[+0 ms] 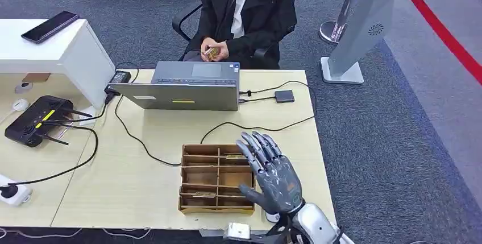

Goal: Pass the card to the sensor for recognition and then transmit it.

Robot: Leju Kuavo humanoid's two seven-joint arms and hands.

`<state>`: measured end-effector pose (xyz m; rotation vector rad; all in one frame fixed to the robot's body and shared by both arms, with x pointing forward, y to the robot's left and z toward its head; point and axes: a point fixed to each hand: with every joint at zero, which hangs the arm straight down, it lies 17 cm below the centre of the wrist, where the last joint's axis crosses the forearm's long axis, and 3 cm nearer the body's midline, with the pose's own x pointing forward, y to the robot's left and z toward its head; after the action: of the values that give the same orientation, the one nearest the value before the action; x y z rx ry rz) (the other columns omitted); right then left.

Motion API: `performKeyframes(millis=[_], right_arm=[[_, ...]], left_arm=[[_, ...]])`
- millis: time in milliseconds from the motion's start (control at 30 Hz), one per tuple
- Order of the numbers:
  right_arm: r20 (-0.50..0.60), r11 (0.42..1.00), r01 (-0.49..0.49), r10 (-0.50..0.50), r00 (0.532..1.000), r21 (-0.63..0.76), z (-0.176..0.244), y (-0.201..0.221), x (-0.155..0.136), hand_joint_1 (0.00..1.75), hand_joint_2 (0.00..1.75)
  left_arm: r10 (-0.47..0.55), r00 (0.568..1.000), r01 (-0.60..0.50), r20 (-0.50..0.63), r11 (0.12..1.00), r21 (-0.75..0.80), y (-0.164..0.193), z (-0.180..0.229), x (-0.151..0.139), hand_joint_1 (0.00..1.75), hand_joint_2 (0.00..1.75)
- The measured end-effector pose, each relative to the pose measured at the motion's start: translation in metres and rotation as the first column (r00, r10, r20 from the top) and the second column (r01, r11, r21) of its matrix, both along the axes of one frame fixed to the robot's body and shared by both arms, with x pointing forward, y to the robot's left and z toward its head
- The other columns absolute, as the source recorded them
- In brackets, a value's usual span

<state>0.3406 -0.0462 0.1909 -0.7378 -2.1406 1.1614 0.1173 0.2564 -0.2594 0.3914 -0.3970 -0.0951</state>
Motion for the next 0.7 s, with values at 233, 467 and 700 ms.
performKeyframes(millis=[233, 467, 700], right_arm=[[-0.028, 0.999, 0.001, -0.003, 1.0, -0.049, -0.013, 0.004, 0.011, 0.0, 1.75], [-0.047, 0.996, 0.002, -0.006, 0.999, -0.089, -0.023, 0.006, 0.02, 0.0, 1.75], [-0.073, 0.993, -0.002, -0.007, 0.997, -0.12, -0.032, 0.01, 0.025, 0.0, 1.75]], left_arm=[[-0.022, 1.0, 0.021, -0.001, 1.0, -0.015, -0.003, -0.001, 0.001, 0.0, 0.0], [-0.043, 0.999, 0.043, 0.0, 0.999, -0.016, -0.002, -0.001, 0.001, 0.0, 0.0], [-0.056, 0.998, 0.056, 0.001, 0.998, -0.016, -0.003, -0.001, 0.002, 0.0, 0.0]])
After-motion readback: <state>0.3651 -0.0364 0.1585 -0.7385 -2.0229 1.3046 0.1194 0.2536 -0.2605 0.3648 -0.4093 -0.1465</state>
